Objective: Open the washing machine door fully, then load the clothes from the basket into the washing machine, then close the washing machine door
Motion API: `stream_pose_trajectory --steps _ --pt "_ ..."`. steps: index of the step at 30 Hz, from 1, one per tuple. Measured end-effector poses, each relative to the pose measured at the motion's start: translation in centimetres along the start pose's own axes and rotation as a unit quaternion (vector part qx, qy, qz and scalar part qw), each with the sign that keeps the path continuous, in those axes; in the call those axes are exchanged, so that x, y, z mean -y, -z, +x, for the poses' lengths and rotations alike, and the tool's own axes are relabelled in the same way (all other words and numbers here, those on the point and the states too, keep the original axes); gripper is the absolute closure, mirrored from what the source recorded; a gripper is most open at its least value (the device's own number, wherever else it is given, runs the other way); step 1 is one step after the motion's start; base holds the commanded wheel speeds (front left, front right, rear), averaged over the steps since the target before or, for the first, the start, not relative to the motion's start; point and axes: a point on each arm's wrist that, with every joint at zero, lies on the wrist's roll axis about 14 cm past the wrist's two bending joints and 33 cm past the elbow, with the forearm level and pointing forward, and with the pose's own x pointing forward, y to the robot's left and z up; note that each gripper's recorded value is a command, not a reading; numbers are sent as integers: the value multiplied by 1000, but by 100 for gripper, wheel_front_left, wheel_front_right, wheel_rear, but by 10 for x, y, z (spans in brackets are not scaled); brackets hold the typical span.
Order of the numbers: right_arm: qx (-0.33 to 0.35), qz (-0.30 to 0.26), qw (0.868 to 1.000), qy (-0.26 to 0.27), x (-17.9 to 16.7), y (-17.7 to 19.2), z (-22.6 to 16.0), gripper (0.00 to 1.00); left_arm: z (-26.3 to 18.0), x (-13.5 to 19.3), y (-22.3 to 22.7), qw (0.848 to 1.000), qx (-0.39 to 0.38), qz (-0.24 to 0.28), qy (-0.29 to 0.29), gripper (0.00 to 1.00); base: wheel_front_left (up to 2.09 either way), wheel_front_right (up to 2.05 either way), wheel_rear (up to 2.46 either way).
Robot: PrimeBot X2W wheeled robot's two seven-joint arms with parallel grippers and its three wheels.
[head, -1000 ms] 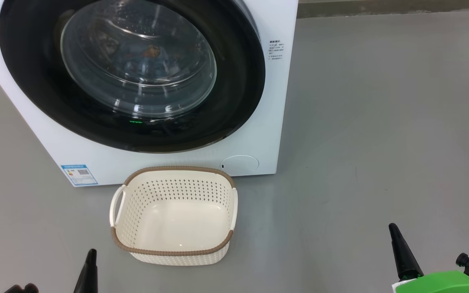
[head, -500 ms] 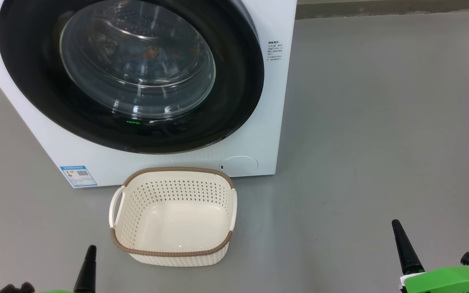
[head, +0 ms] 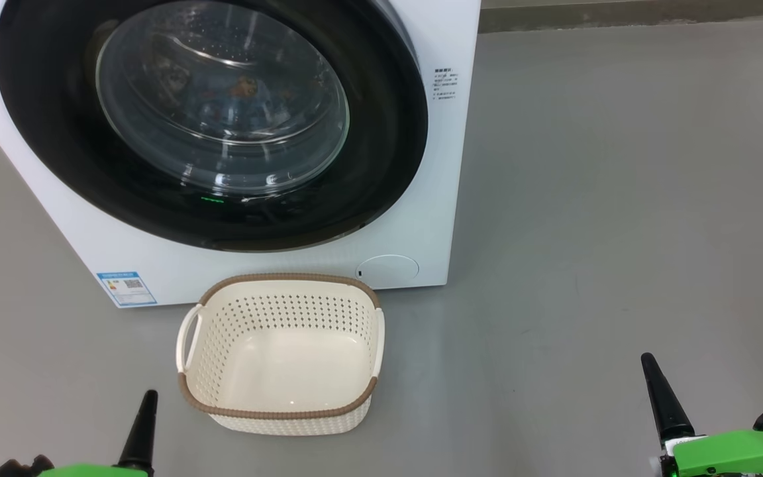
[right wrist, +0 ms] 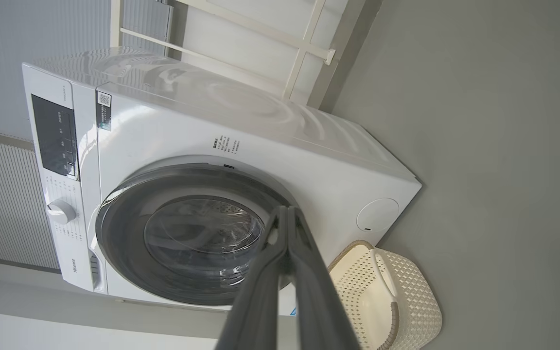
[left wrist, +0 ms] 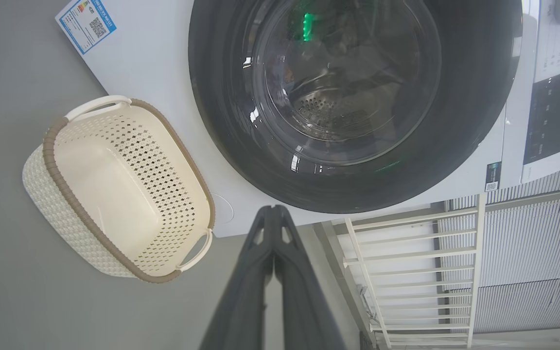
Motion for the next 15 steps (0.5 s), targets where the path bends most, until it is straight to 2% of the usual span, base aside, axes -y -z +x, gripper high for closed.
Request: stream_pose_trajectory --steps 15 --pt "-1 79 997 -5 -4 -4 4 100 5 6 0 996 -7 -84 9 100 0 0 0"
